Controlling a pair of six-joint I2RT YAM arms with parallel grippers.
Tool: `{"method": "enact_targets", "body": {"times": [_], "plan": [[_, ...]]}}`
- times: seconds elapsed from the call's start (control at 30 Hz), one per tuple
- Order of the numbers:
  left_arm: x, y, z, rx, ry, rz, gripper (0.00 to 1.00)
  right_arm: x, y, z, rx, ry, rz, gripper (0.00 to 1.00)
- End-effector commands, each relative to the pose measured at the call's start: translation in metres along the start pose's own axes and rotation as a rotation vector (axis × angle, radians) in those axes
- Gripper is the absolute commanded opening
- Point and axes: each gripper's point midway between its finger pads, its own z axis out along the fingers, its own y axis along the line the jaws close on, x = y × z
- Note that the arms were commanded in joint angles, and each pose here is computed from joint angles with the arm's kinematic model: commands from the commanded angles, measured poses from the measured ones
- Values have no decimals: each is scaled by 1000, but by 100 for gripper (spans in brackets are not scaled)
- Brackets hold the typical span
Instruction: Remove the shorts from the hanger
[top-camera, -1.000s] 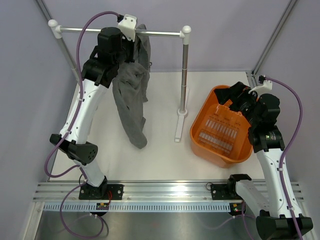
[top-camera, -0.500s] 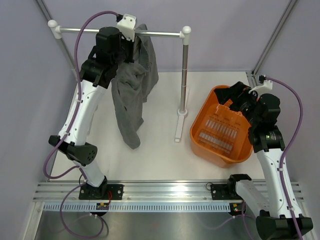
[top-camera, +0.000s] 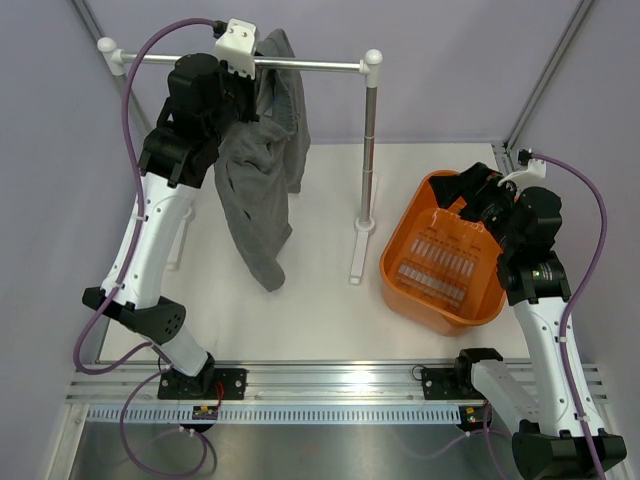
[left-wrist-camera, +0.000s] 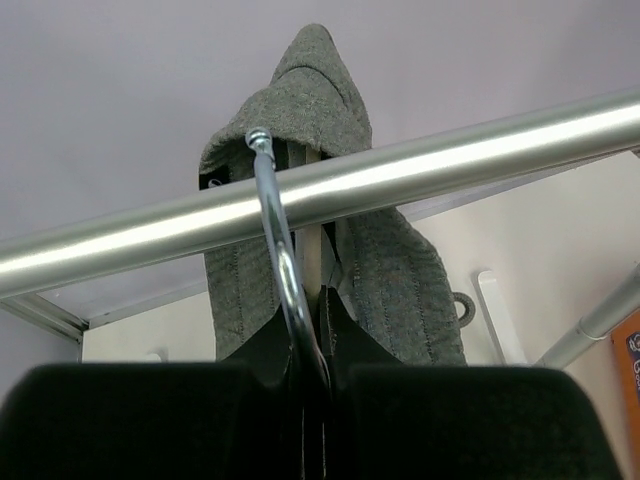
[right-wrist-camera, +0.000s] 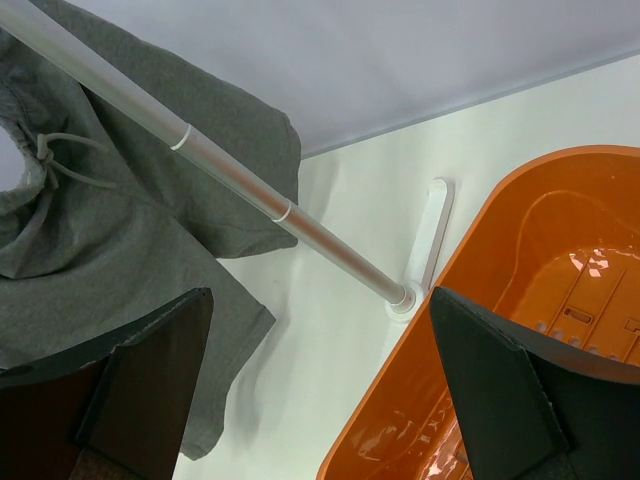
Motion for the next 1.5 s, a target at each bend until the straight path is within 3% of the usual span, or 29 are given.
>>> {"method": "enact_targets", "body": {"times": [0.0,0.17,0.37,0.7,1.07,1.3,1.47], "plan": [[-52,6,-24,-5,-165,-31,0,-20,18,-5,-65,-48,-40,99],[-29,-3,-28,18,-127,-47,0,-20,20,-3,-76,-50,-31,99],[-29,-11,-52,51,-157,-71,0,-17,26,1,-110,-21,-29,99],[-14,-38,-82,138,-103,-20,0,-3,38,15,-167,109,-18,78],[38,-86,-116,209,-20,-3,0,29,126,31,-213,192,-146,76],[59,-109,-129,254,22,17,0,56,165,27,-284,247,-195,72],[64,-121,-125,251,43,54,0,76,175,37,-224,267,-265,73]]}}
